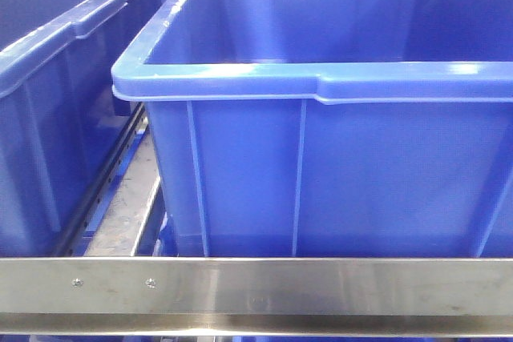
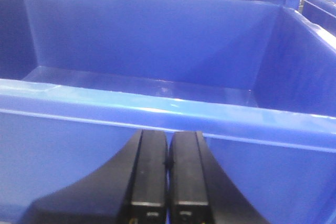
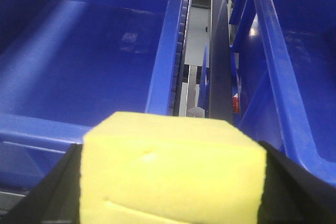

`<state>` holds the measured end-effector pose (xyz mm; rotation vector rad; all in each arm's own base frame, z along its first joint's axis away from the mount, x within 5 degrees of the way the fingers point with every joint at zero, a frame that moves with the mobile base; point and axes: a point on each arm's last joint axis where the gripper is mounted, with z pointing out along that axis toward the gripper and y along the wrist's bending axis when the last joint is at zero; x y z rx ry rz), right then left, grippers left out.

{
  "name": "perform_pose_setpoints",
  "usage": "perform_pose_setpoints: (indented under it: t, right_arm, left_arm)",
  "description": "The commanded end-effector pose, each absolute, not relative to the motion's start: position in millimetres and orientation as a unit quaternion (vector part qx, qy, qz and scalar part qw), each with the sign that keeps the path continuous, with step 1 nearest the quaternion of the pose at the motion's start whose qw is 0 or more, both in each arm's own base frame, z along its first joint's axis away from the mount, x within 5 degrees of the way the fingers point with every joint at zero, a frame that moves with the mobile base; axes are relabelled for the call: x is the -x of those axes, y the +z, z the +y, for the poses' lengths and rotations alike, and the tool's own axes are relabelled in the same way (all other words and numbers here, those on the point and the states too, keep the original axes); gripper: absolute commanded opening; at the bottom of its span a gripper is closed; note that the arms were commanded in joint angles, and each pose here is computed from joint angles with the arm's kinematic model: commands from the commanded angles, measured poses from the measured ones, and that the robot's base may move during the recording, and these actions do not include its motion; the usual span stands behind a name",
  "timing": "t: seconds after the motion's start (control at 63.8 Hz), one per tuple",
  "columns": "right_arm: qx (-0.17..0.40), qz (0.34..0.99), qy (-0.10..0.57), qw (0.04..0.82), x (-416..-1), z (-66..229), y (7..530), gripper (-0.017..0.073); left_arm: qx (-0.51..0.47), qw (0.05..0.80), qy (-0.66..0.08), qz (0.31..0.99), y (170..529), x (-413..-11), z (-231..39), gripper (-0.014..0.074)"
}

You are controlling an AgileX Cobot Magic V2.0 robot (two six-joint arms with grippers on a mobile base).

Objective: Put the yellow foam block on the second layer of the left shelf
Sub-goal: 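Turn the base to face the shelf rack and stop at the blue bin, then reach the right gripper with the cube into the blue bin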

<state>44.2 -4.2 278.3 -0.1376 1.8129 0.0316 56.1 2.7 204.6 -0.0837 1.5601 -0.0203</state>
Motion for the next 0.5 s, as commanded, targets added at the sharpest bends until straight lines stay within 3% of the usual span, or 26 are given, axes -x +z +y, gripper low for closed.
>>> perform_pose_setpoints:
  t: [0.0, 0.313, 0.486]
  right_arm:
    - [0.070, 0.757, 0.011, 0.650, -46, -3, 293, 0.0256]
    - [0.047, 0.725, 0.060, 0.684, -37, -2, 341, 0.0256]
    - [0.044, 0.763, 0.072, 0.641, -70, 10, 376, 0.0256]
  left_arm:
    - [0.035, 0.728, -0.015, 0.684, 203, -58, 2, 0.0137]
    - [0.035, 0.728, -0.015, 0.684, 203, -58, 2, 0.0137]
    - [0.035, 0.728, -0.015, 0.684, 203, -58, 2, 0.0137]
